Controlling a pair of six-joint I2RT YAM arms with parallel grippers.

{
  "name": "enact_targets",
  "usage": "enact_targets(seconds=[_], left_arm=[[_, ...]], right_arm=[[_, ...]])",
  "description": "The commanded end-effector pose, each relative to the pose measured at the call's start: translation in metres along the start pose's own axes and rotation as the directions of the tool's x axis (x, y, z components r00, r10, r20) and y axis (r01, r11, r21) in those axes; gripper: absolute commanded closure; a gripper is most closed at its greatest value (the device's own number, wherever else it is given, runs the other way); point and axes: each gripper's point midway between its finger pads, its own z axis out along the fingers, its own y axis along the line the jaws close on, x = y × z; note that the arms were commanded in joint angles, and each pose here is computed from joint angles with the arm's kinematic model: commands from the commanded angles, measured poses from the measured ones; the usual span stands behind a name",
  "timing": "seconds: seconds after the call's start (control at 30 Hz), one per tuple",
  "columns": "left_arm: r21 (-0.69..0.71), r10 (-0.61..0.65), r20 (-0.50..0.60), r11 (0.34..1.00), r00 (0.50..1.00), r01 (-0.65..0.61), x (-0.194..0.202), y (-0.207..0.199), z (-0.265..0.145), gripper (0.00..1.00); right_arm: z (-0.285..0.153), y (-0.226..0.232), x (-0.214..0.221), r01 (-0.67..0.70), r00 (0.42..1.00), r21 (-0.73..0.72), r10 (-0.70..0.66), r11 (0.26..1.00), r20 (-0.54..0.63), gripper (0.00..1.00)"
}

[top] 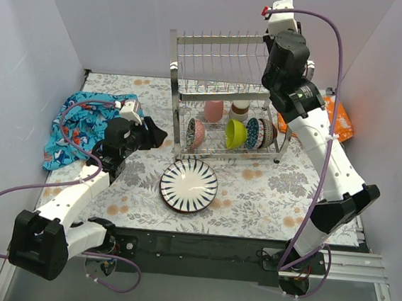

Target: Load the mixed dishes into the dish rack

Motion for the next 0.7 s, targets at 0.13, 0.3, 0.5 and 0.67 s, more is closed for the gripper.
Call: enact_targets(seconds=[0.13,0.3,0.5,0.67], left_arm=[[0.044,0.051,-0.086,0.998,0.995,-0.047,0.022,0.000,0.003,0.30],[0.053,0.118,-0.183,0.993,0.976,-0.110,0.043,0.009,0.009,0.24],[0.111,0.222,-0.230,0.973,0.947,-0.201,0.067,0.018,0.009,0.25],[0.146,0.227,-0.310,0.971,0.923,-0.190,0.090,0.022,0.013,0.30]], right_arm=[[-0.048,-0.038,-0.074,-0.167,0.972,-0.090,0.179,0.982,0.154,0.52],[-0.068,-0.060,-0.088,-0.183,0.960,-0.100,0.200,0.978,0.199,0.44],[-0.087,-0.074,-0.070,-0.183,0.959,-0.129,0.206,0.975,0.194,0.20],[-0.098,-0.080,-0.054,-0.173,0.962,-0.145,0.199,0.974,0.185,0.09]])
